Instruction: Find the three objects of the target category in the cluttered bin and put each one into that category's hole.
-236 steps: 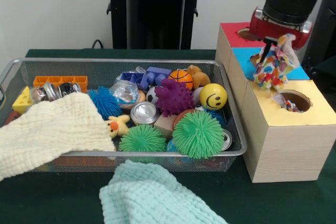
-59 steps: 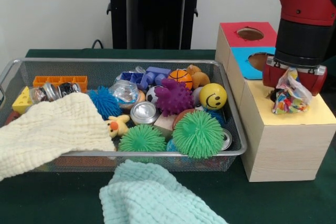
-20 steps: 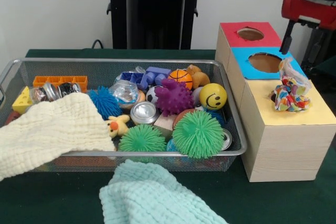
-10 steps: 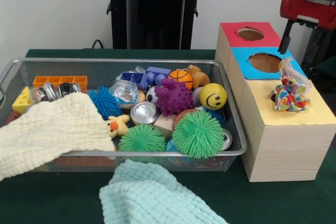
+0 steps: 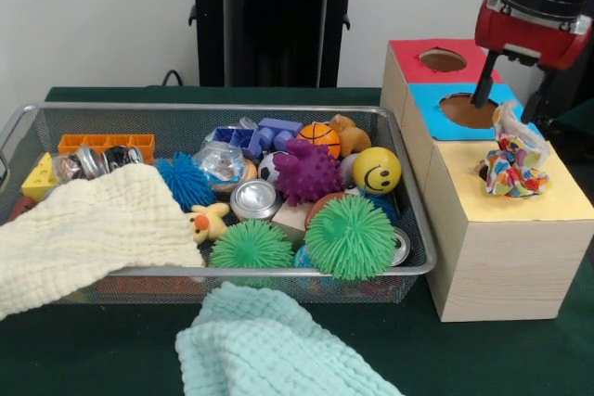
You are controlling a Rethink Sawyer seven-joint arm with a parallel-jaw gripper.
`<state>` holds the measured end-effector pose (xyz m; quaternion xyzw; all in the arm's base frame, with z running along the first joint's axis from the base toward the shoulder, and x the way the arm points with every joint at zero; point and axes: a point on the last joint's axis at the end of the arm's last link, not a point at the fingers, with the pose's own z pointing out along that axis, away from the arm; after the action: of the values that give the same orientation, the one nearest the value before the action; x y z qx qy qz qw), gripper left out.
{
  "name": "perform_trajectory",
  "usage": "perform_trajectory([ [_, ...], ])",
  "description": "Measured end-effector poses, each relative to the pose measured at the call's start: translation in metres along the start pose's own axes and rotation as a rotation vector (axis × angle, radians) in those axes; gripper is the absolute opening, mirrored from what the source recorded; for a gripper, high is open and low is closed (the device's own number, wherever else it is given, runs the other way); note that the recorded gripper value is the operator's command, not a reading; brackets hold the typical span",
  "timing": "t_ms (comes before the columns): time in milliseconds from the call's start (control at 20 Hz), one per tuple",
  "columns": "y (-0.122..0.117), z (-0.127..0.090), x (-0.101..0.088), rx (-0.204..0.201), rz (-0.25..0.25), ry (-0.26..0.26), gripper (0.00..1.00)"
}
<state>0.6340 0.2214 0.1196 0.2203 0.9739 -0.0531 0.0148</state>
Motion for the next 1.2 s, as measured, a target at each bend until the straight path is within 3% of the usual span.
perform_trajectory([
  [50, -0.001, 0.003, 0.0, 0.004, 0.001, 0.004, 0.0],
  [850, 0.004, 0.003, 0.006, 0.003, -0.011, 0.003, 0.0],
  [1200, 0.02, 0.0, 0.004, -0.005, -0.034, -0.019, 0.0],
])
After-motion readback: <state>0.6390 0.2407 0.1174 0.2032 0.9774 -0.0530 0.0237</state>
